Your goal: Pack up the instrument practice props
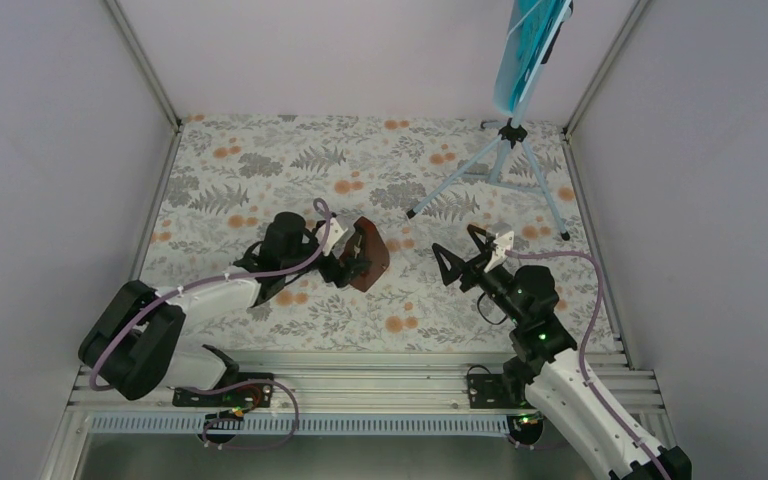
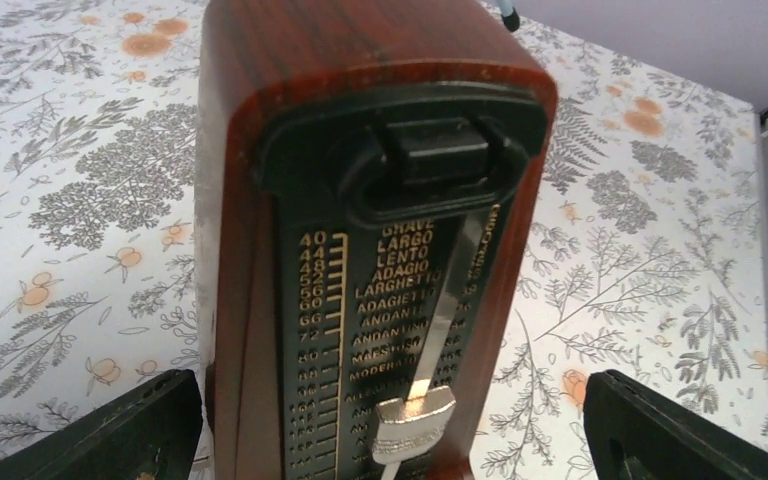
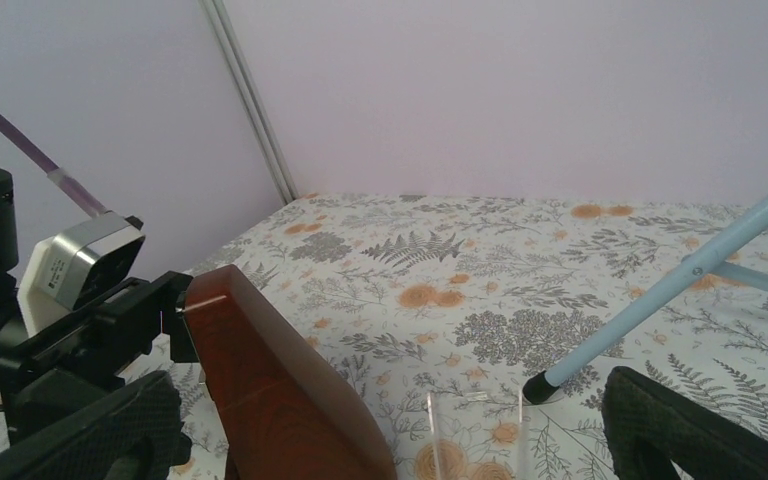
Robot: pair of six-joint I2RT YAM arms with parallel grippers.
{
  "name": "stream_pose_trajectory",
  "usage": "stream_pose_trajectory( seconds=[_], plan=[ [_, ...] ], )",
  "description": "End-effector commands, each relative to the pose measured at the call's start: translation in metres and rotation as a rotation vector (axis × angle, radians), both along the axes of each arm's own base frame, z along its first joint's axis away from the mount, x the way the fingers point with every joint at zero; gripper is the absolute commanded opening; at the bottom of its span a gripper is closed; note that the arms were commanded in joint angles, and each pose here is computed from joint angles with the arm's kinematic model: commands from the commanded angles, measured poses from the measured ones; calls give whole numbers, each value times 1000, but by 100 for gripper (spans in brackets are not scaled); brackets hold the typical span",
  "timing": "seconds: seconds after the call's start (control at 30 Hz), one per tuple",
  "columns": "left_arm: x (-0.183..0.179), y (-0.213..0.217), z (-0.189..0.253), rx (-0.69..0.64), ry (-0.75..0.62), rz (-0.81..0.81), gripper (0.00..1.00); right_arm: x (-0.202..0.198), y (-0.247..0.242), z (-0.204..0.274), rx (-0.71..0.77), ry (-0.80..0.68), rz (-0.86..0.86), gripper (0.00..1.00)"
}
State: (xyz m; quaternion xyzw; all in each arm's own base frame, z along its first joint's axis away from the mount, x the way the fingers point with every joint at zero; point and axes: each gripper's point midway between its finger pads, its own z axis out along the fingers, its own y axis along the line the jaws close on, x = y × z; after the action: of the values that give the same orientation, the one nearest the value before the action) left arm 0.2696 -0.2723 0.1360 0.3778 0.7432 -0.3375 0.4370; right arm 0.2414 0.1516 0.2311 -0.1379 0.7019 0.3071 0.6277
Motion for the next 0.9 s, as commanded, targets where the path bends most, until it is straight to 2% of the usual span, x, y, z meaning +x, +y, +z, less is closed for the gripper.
stream_pose_trajectory(
  seconds=[0.0,0.27,0.5,0.67,0.87],
  plan=[
    [14,0,7,45,-98,35,94,-1,-1,-1,11,-3,5,100],
    [13,1,20,37,-143,32,89,0,2,-6,9,8,16,99],
    [10,-1,21,29,-148,9,76,0,4,-10,5,22,26,100],
    [10,-2,19,25,-146,3,61,1,4,-12,5,27,27,100],
    [11,-3,16,35,-139,-2,53,2,6,-17,1,40,33,100]
  ],
)
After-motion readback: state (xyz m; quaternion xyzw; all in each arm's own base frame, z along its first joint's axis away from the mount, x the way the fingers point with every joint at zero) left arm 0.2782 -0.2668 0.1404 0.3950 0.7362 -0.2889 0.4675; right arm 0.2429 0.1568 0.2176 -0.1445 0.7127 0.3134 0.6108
